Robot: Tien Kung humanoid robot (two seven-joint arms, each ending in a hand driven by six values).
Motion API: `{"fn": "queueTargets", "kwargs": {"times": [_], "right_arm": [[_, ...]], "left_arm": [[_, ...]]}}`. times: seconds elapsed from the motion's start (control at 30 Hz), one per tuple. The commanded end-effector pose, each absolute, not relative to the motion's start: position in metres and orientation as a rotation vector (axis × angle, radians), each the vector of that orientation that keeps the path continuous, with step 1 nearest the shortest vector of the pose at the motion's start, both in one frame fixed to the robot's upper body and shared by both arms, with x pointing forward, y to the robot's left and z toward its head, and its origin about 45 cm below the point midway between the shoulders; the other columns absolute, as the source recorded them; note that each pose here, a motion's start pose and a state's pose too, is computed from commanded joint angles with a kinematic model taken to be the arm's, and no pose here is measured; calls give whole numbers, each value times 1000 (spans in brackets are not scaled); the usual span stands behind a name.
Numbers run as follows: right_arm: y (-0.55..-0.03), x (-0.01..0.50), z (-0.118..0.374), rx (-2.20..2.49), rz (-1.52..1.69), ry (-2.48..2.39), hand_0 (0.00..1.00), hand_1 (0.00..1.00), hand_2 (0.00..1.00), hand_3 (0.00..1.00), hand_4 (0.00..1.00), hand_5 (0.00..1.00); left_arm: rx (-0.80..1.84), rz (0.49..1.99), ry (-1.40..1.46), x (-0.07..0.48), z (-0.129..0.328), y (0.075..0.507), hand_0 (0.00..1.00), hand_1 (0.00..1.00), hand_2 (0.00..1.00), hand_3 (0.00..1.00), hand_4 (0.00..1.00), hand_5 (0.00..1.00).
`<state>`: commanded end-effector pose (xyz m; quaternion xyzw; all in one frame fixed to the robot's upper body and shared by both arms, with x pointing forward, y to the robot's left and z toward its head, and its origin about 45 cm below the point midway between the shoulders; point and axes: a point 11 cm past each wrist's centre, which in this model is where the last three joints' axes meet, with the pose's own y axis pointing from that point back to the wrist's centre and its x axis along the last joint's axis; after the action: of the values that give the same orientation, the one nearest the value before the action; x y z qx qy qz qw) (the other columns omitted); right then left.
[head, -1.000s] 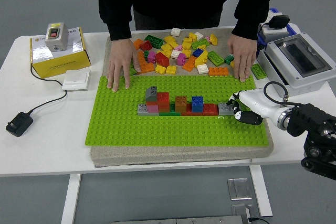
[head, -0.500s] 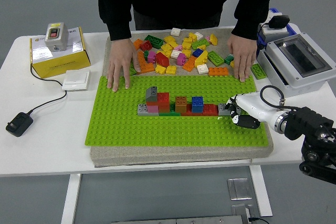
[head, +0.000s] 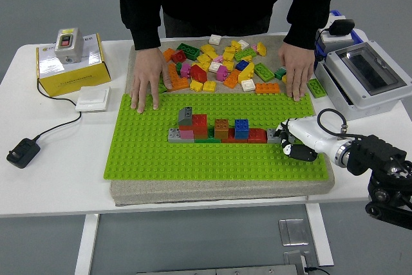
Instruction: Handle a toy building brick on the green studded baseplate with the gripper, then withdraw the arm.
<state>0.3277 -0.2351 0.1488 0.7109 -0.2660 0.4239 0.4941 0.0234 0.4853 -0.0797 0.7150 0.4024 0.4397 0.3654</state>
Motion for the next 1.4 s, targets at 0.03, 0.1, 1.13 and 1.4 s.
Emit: {"fn": "queueTargets", "kwargs": {"times": [0.03,0.1,1.13,1.4], "right_arm": [[-235,328,148,1725,1025,-646,50,193,782,701,2,601],[-236,328,149,1731,1016,-656,50,193,781,697,2,603],[-259,341,166,1729,994,-799,49,193,776,689,2,598],[-260,339,159,1718,991,-769,49,193,776,689,2,591]], "left_arm": [[1838,1130,1035,23,-80,485,712,656,588,632,269,685],[1837,1131,1034,23,-80,485,711,656,587,629,268,685],[1820,1144,1021,27,-81,484,709,654,584,630,274,680],[1808,1151,1014,30,-80,485,709,654,584,630,275,679]]}}
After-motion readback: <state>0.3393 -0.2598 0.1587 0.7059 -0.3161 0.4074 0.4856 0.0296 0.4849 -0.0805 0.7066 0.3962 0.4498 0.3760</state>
